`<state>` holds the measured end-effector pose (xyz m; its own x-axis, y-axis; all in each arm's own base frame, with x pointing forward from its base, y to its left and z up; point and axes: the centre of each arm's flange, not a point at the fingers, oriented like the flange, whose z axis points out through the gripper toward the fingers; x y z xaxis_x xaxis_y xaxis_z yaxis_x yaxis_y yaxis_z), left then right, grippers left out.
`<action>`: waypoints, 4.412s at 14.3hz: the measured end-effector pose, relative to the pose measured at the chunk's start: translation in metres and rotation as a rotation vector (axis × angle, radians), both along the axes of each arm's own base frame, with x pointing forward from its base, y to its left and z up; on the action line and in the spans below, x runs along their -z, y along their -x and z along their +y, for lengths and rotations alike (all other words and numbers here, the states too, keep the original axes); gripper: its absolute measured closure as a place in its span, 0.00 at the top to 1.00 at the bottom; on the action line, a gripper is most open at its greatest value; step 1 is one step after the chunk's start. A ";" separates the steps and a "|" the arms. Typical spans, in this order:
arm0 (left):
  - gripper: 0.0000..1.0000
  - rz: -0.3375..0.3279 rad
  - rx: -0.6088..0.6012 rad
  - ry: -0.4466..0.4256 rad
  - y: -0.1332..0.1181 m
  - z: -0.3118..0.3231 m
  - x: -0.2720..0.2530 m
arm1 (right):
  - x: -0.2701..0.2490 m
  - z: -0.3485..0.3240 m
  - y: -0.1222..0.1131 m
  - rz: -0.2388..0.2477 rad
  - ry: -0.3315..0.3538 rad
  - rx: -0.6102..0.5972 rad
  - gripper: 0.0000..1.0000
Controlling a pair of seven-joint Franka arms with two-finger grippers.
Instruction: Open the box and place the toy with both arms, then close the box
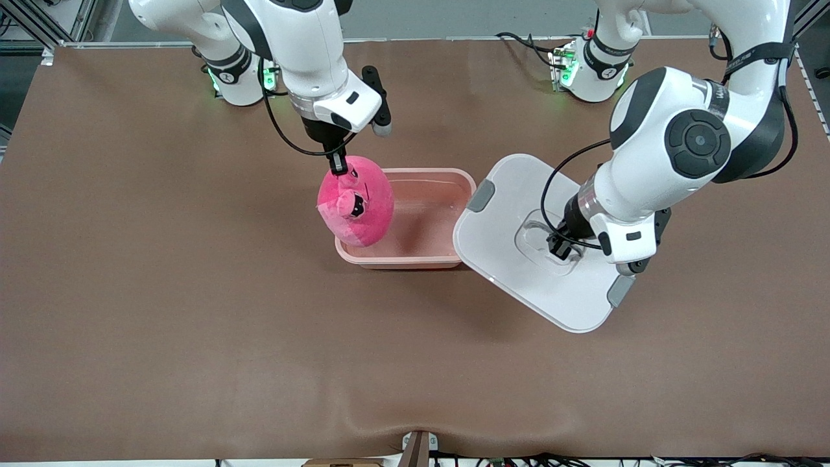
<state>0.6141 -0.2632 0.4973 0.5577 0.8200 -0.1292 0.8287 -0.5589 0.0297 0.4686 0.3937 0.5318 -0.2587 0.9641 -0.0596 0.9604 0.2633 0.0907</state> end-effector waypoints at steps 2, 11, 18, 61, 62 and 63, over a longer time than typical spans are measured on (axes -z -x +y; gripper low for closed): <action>0.07 0.001 0.003 0.000 0.000 0.000 0.000 | 0.005 0.002 0.000 0.005 0.010 -0.018 0.05; 0.07 0.000 0.005 0.001 0.000 0.000 0.000 | 0.015 0.011 0.004 0.015 0.023 -0.046 0.29; 0.07 -0.008 0.037 0.004 -0.001 0.000 -0.002 | 0.018 0.011 0.000 0.012 0.023 -0.064 0.99; 0.07 -0.180 -0.603 -0.081 0.169 -0.294 0.151 | -0.072 -0.467 -0.084 0.034 -0.063 1.890 1.00; 0.07 -0.180 -0.599 -0.081 0.172 -0.296 0.151 | -0.072 -0.466 -0.084 0.051 -0.081 1.892 1.00; 0.07 -0.180 -0.597 -0.081 0.174 -0.298 0.151 | -0.072 -0.465 -0.084 0.064 -0.092 1.894 1.00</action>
